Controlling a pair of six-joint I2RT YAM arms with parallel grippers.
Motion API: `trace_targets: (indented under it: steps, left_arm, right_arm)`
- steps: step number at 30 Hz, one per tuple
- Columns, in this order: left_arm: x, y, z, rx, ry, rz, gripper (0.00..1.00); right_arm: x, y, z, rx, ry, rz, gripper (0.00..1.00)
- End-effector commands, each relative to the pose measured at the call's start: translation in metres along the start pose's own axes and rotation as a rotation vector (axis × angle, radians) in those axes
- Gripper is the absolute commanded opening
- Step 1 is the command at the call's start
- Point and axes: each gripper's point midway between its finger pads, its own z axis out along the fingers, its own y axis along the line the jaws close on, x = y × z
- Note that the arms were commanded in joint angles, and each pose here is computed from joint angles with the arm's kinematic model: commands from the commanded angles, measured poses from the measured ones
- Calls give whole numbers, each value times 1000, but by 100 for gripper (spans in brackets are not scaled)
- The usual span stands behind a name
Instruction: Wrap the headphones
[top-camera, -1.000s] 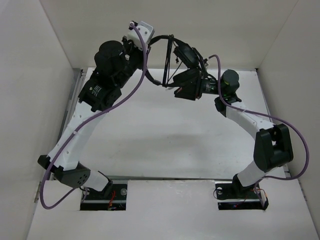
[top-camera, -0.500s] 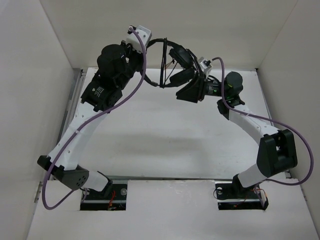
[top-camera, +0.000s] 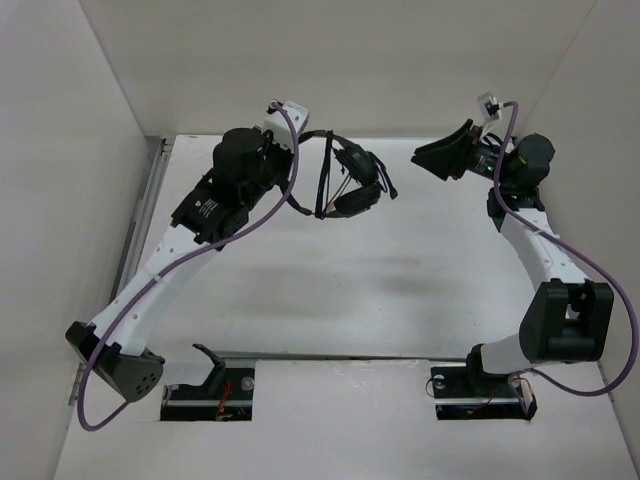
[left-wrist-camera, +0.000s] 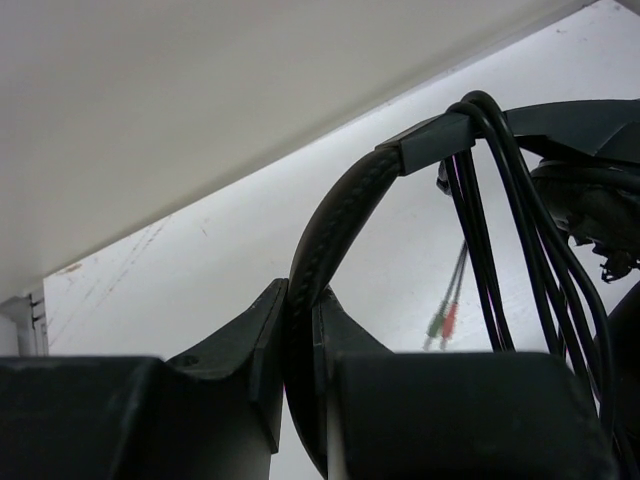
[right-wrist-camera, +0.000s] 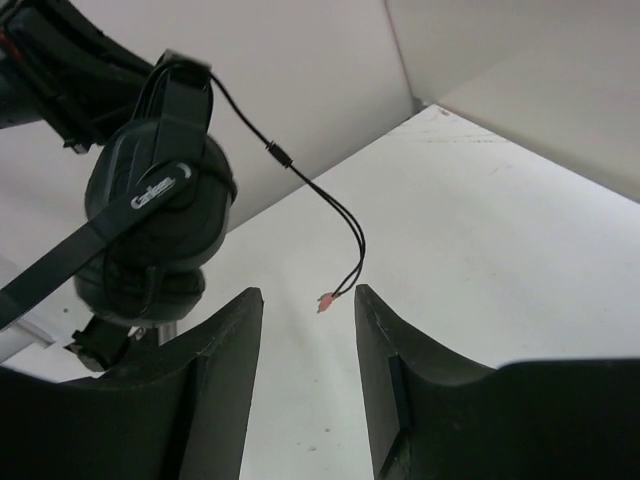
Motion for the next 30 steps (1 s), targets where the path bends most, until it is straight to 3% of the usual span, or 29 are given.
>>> trace_targets:
  steps: [1,14,30]
  left_arm:
    - [-40,-2,-33,22,-157,-104,0]
    - [55,-35,-40,117,4,-178,0]
    - [116,-80,-42,254,156,-244,0]
  right_arm:
    - [-21,11,-3,7,-28,-130,48]
    - [4,-2,-11,94,24,-171,49]
    - [16,-18,-11,109,39,-162,49]
